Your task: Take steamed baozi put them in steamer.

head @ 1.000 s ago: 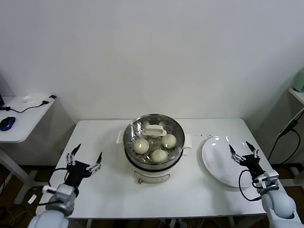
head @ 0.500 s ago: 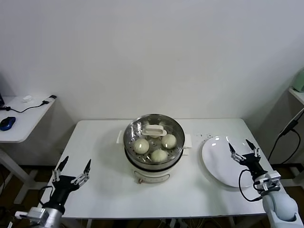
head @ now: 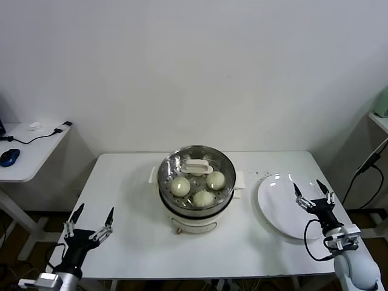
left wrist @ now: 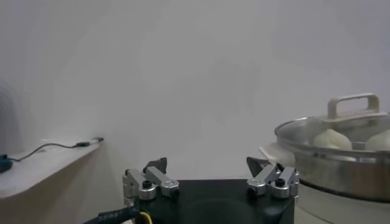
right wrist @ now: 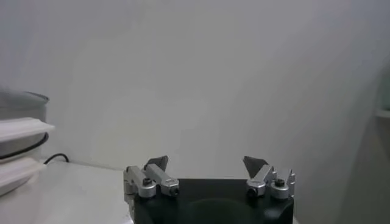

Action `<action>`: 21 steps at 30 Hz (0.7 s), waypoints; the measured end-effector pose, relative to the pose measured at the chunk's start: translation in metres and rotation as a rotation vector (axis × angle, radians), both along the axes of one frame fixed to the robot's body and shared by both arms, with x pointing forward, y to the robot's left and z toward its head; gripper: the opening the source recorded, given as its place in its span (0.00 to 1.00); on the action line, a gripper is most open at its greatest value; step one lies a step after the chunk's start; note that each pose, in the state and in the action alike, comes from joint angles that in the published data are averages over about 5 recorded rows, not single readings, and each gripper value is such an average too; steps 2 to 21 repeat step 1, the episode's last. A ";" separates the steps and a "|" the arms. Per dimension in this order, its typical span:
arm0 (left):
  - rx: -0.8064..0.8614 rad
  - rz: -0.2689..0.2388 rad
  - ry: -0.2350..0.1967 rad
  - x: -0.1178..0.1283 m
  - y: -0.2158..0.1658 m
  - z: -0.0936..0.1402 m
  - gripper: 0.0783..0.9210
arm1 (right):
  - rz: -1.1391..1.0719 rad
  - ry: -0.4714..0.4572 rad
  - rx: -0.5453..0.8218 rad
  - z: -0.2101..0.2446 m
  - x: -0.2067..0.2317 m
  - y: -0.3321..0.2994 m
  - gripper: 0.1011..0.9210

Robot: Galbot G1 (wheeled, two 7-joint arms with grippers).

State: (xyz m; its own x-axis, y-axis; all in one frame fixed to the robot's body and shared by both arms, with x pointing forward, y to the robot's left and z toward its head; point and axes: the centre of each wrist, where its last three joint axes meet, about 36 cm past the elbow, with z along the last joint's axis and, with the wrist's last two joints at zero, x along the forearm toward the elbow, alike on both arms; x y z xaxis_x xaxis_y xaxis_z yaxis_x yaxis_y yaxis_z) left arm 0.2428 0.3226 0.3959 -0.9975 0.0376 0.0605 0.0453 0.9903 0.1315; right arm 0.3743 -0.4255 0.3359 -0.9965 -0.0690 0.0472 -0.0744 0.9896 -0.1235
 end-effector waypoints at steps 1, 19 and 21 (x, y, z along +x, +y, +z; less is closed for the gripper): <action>0.003 0.000 -0.001 0.000 0.000 0.000 0.88 | -0.002 -0.001 0.001 0.000 -0.001 0.000 0.88; 0.003 0.000 -0.001 0.000 0.000 0.000 0.88 | -0.002 -0.001 0.001 0.000 -0.001 0.000 0.88; 0.003 0.000 -0.001 0.000 0.000 0.000 0.88 | -0.002 -0.001 0.001 0.000 -0.001 0.000 0.88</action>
